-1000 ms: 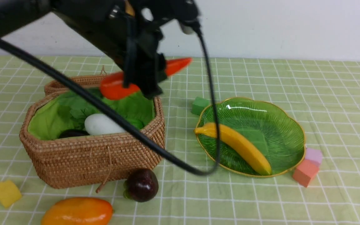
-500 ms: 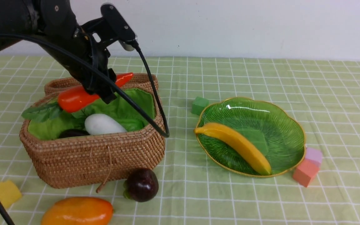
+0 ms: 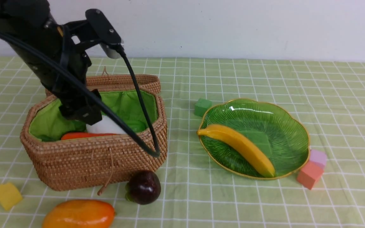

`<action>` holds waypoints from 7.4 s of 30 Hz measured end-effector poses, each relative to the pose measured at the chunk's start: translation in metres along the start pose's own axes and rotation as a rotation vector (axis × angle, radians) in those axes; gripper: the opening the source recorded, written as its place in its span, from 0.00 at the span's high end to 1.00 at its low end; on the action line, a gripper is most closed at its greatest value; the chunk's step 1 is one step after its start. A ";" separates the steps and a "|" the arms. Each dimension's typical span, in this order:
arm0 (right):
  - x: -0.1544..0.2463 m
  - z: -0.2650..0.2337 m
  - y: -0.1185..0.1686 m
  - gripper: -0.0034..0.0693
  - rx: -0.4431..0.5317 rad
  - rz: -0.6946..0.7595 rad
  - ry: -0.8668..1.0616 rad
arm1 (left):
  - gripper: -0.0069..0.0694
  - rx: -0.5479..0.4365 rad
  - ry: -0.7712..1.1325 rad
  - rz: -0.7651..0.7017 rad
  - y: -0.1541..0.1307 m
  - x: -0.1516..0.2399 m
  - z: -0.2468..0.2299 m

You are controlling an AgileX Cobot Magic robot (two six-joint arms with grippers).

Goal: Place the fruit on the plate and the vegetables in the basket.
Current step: Grab the mango with your left arm and place it on the right plate, then grab a mangosteen with your left arm and put it on the plate on the right

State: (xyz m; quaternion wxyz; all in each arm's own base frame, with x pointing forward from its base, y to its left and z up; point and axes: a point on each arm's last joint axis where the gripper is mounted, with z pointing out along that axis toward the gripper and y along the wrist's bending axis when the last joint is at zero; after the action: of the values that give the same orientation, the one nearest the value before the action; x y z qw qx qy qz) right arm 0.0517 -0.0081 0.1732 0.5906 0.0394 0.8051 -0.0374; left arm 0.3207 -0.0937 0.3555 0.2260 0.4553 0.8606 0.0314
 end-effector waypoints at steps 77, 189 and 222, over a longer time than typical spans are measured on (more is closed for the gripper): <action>0.000 0.000 0.000 0.62 0.000 0.000 0.000 | 0.23 0.352 -0.431 -0.106 -0.083 -0.033 0.000; 0.000 0.000 0.000 0.62 0.000 0.000 0.000 | 0.25 -0.032 0.248 -0.966 -0.137 -0.042 0.146; 0.000 0.000 0.000 0.62 0.000 0.000 0.000 | 0.25 0.466 -0.274 -0.582 -0.130 -0.201 0.144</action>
State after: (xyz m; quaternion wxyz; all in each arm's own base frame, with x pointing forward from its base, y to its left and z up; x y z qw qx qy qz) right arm 0.0517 -0.0081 0.1732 0.5906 0.0394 0.8051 -0.0374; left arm 0.3776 -0.3519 0.2654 0.2289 0.2316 0.8995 -0.2912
